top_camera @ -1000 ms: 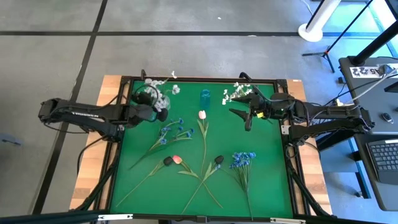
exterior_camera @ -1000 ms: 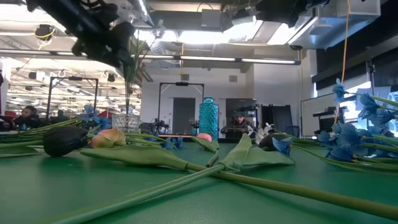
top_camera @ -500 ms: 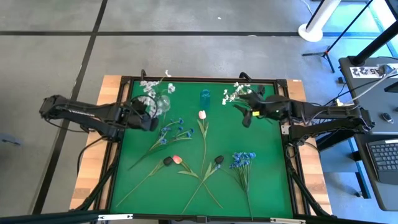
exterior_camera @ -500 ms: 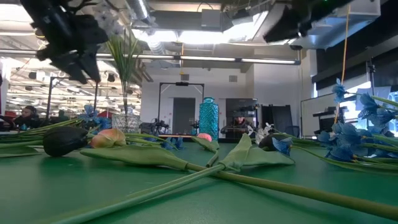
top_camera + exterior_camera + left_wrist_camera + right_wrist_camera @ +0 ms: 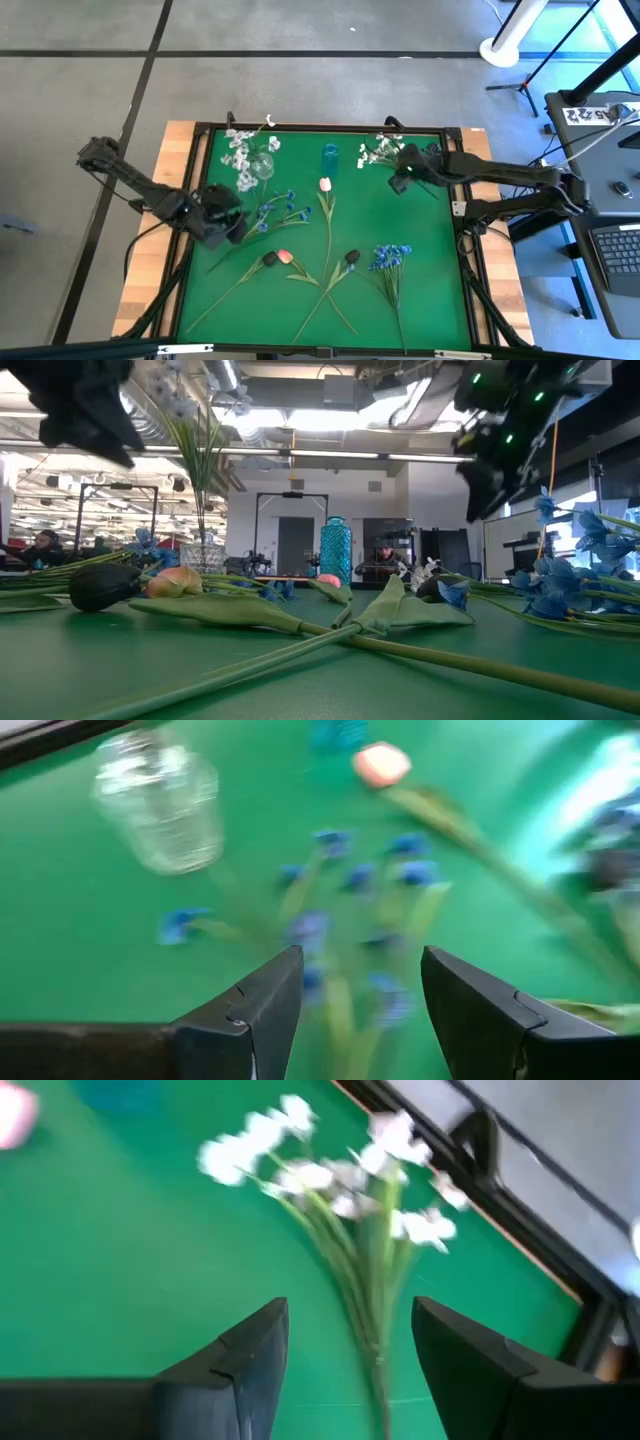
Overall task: Sort flowers into vase by color
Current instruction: Put the white flowers into the transparent vase
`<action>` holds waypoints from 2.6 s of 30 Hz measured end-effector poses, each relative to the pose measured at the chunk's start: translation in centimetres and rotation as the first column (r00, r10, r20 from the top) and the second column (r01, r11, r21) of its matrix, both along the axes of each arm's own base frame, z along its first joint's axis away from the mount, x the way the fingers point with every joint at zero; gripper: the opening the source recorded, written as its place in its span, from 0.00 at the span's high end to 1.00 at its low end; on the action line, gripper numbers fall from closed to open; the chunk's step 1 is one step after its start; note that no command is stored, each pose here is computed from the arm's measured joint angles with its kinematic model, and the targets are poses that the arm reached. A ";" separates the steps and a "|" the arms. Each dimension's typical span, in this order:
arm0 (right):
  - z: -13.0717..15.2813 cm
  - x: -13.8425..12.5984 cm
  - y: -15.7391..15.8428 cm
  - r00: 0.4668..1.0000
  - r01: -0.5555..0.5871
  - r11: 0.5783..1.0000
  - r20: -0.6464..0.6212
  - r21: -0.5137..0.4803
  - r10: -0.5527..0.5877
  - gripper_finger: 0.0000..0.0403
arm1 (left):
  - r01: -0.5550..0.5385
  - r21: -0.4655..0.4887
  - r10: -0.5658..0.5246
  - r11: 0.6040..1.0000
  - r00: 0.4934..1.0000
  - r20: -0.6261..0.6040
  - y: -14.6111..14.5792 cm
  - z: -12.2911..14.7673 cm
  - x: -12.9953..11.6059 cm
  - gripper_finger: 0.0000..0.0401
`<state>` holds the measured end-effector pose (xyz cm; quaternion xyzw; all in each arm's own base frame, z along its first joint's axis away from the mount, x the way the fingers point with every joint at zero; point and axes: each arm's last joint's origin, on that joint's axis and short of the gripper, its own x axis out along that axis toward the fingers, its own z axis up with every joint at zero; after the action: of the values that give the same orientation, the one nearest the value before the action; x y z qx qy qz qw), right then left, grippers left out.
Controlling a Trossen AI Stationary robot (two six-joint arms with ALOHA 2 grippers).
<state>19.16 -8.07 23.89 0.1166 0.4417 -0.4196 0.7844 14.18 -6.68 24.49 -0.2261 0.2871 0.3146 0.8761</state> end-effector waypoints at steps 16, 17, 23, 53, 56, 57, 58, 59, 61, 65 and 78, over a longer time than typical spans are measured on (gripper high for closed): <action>-9.0 1.0 -8.5 0.967 0.127 0.959 -0.247 0.253 -0.063 0.48 | 0.250 0.161 -0.288 0.955 0.916 0.280 -6.5 1.3 -0.1 0.51; -9.5 1.0 -8.7 0.969 0.117 0.953 -0.244 0.279 -0.048 0.48 | 0.246 0.164 -0.284 0.955 0.917 0.281 -6.7 1.2 -0.1 0.51; -10.2 1.2 -9.0 0.967 -0.006 0.937 -0.236 0.351 0.094 0.58 | 0.211 0.217 -0.265 0.953 0.928 0.263 -7.0 0.5 0.4 0.51; 13.0 -3.1 1.0 0.171 -0.495 0.752 0.799 -0.436 0.576 0.97 | -0.013 0.326 -0.136 0.945 0.892 0.430 -3.1 4.0 6.6 0.51; 14.0 -2.3 2.5 0.035 -0.503 0.691 0.786 -0.519 0.617 0.98 | 0.034 0.351 -0.220 0.936 0.835 0.505 -2.1 5.7 7.7 0.51; 14.2 -1.9 2.9 0.005 -0.500 0.679 0.783 -0.537 0.623 0.98 | 0.064 0.355 -0.257 0.933 0.807 0.532 -1.7 6.2 8.0 0.51; 14.3 -1.5 3.3 -0.021 -0.501 0.669 0.781 -0.549 0.624 0.99 | 0.100 0.361 -0.300 0.927 0.776 0.555 -1.3 6.6 8.3 0.51; 14.3 -1.0 3.7 -0.037 -0.503 0.664 0.781 -0.554 0.624 0.99 | 0.132 0.368 -0.338 0.920 0.744 0.577 -0.8 6.9 8.6 0.51; 14.1 0.0 4.1 -0.049 -0.497 0.661 0.779 -0.562 0.625 0.99 | 0.165 0.377 -0.379 0.912 0.691 0.615 0.1 7.3 9.1 0.51; 13.5 2.0 4.9 -0.068 -0.489 0.662 0.782 -0.568 0.620 0.97 | 0.154 0.399 -0.391 0.904 0.674 0.627 1.7 7.0 10.6 0.51; 10.3 7.9 5.0 -0.133 -0.504 0.660 0.805 -0.557 0.578 0.97 | 0.213 0.490 -0.500 0.845 0.636 0.588 3.3 7.0 16.1 0.51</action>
<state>27.07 -3.06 34.19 0.1367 -0.1681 0.1072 0.9703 30.27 -3.35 31.44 -0.0927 -0.0904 0.0712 0.9890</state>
